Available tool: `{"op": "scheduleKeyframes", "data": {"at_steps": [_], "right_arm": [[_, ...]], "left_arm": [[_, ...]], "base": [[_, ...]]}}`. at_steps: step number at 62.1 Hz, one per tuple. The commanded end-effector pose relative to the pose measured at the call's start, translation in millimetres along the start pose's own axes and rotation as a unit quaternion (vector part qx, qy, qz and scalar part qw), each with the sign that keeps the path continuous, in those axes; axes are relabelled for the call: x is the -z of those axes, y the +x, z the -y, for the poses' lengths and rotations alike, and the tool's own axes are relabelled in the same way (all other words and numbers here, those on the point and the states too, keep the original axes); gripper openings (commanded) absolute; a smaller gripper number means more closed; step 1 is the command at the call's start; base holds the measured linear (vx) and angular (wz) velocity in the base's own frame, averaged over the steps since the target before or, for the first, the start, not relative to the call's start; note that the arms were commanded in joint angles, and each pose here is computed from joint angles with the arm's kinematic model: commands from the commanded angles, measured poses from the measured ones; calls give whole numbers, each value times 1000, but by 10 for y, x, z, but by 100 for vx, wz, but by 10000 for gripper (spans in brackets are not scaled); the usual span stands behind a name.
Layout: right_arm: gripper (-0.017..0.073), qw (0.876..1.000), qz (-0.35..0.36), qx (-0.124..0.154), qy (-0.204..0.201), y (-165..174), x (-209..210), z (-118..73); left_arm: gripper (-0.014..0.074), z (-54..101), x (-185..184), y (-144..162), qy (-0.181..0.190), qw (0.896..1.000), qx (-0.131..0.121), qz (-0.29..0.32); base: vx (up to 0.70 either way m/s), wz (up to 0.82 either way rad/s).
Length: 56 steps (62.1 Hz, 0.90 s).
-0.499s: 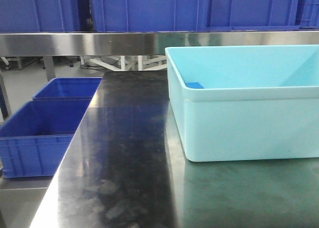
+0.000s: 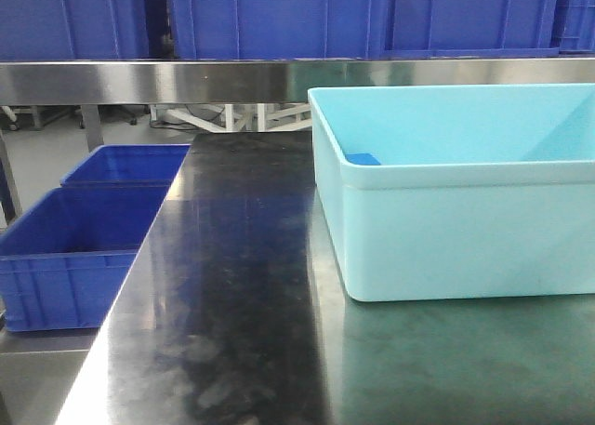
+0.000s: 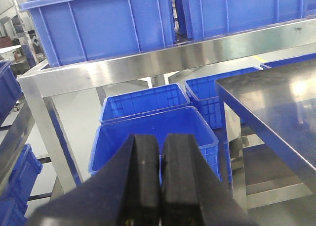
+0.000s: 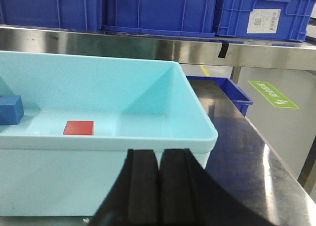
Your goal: Pick red cube and place on left shelf
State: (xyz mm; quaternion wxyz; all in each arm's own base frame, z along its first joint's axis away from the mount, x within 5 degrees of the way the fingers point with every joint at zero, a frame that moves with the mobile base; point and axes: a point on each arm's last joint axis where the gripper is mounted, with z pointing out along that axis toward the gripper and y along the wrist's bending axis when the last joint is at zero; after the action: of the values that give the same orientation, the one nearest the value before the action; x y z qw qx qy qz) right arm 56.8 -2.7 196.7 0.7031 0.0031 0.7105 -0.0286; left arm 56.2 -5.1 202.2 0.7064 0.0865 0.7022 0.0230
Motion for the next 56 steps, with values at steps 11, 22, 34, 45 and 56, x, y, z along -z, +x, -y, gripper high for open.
{"op": "scheduleKeyframes", "data": {"at_steps": [11,22,34,45,56], "right_arm": [[26,998,69,3,0,-178,33,2],[26,998,69,3,0,-178,33,2],[26,998,69,3,0,-178,33,2],[26,997,78,3,0,-198,36,1],[26,992,125,3,-1,-293,44,-1]], "left_arm": [[101,-1,-12,2,-5,1000,4,28],[101,-1,-12,2,-5,1000,4,28],[101,-1,-12,2,-5,1000,4,28],[101,-1,-12,2,-5,1000,4,28],[101,-1,-12,2,-5,1000,4,28]], "base": [[0,0],[0,0],[0,0],[0,0],[0,0]]}}
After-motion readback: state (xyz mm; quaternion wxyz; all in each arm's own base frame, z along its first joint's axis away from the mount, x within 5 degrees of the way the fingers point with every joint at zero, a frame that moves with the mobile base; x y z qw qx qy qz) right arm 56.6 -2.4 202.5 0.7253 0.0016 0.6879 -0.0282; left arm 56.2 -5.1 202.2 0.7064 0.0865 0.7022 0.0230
